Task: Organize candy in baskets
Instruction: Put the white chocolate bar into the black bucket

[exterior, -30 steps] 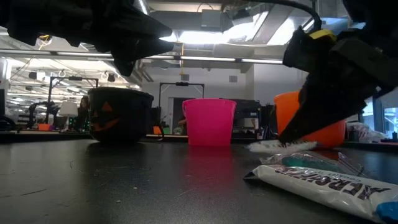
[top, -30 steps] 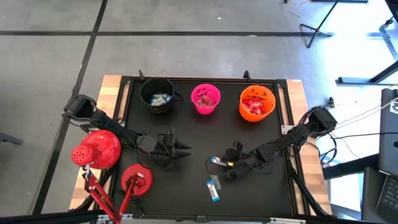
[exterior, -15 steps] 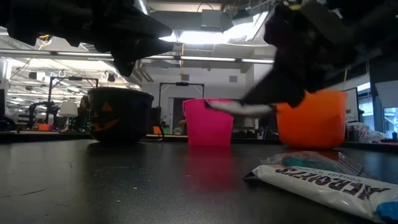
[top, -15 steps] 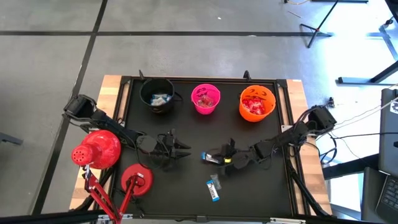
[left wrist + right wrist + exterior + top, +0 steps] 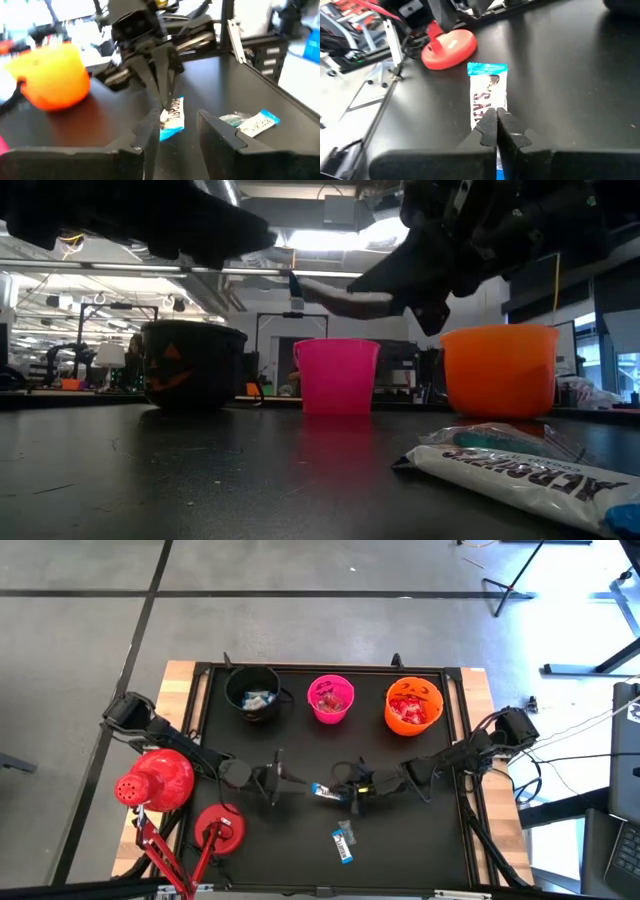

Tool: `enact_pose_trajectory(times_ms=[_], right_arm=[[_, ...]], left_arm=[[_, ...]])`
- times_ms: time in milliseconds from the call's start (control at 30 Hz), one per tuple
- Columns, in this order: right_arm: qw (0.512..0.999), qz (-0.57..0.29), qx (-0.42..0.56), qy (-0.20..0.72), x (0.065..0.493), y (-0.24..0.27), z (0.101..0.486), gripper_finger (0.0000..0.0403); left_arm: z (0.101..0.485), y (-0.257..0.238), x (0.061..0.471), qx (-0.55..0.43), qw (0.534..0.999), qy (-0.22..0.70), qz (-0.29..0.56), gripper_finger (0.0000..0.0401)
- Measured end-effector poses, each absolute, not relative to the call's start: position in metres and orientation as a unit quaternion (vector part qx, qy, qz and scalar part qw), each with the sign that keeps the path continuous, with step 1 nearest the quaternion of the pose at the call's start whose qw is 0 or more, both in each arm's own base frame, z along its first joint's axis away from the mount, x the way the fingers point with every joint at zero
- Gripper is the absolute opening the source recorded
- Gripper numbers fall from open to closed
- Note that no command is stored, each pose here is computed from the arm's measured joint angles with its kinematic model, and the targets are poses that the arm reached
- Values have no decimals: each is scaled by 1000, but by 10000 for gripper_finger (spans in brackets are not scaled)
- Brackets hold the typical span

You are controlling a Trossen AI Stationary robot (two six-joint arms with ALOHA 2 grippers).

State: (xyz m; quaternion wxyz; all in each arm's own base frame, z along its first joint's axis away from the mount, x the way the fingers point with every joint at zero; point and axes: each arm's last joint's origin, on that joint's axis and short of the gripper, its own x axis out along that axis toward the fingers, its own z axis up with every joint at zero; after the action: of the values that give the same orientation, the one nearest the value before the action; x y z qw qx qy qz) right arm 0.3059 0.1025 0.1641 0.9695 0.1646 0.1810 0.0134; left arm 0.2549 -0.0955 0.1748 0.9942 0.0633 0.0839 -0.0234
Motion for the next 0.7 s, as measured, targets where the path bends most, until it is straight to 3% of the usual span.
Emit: enact_pose_trajectory(times_ms=[267,700], right_arm=[[971,45,180,151,308,104,171,0],[969,87,193,125,318,108,189,0]], left_arm=[[183,-106,257,218,973,63,-49,120],[191,-111,263,279,956,58,-75,120]])
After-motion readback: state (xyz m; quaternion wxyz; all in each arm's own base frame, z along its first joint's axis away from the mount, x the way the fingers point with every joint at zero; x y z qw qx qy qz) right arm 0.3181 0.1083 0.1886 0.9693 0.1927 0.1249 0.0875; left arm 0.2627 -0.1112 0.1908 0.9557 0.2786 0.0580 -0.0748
